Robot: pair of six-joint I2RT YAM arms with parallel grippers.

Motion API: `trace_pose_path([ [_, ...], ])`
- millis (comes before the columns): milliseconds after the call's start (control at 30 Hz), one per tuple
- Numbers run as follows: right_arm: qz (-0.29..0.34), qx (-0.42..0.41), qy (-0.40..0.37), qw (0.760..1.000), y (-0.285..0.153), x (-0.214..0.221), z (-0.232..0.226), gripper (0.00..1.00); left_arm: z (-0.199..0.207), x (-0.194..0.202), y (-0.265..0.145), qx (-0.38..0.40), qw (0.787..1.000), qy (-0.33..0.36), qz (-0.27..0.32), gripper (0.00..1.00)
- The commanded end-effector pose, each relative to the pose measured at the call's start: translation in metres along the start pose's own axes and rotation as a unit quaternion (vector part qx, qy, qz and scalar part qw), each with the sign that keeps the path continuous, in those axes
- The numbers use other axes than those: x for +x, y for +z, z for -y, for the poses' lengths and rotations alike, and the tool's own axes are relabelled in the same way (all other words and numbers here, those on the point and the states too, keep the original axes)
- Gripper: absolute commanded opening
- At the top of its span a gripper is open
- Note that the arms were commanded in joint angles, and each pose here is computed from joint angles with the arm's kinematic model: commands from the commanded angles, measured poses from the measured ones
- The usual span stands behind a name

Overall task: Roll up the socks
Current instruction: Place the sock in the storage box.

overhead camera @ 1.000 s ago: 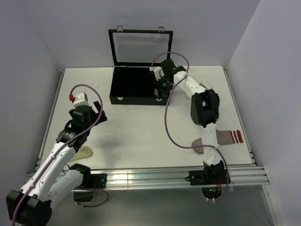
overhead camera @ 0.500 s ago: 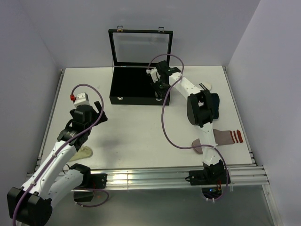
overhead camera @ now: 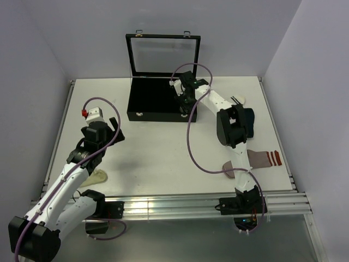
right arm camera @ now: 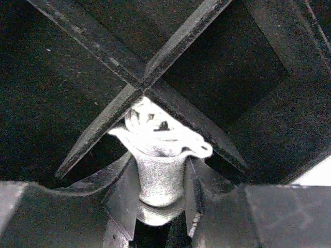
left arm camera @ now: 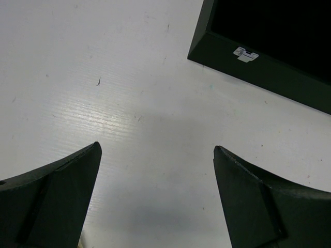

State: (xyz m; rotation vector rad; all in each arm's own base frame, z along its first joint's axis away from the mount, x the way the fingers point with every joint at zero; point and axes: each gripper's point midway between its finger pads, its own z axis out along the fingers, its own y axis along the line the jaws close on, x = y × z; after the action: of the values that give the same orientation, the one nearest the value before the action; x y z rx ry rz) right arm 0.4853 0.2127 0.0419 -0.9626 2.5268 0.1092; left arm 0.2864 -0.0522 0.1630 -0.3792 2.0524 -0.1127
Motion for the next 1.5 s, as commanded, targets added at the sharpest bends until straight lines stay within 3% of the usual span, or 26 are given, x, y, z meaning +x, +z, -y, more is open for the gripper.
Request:
trace_pose_path([
  [0, -0.013, -0.076, 0.010, 0.997, -0.003, 0.011, -0.041, 0.40, -0.001, -0.012, -0.001, -0.003, 1.000, -0.012, 0.025, 0.95],
  [233, 0.038, -0.076, 0.014, 0.996, -0.032, -0.019, -0.035, 0.52, -0.001, -0.015, -0.003, -0.002, 0.999, -0.016, 0.032, 0.95],
  [967, 0.089, -0.054, 0.033, 0.994, -0.072, -0.043, -0.021, 0.54, -0.002, -0.018, -0.006, -0.002, 0.999, -0.017, 0.040, 0.95],
  [1200, 0.094, -0.067, 0.041, 0.992, -0.067, -0.043, -0.024, 0.46, -0.002, -0.019, -0.007, -0.002, 0.999, -0.019, 0.041, 0.95],
  [1400, 0.034, -0.090, 0.054, 0.994, -0.021, -0.006, -0.036, 0.33, -0.003, -0.019, -0.007, -0.003, 0.999, -0.018, 0.041, 0.95],
  [1467, 0.017, -0.087, 0.058, 0.994, -0.012, 0.005, -0.037, 0.33, -0.003, -0.019, -0.007, -0.003, 0.999, -0.017, 0.041, 0.95],
])
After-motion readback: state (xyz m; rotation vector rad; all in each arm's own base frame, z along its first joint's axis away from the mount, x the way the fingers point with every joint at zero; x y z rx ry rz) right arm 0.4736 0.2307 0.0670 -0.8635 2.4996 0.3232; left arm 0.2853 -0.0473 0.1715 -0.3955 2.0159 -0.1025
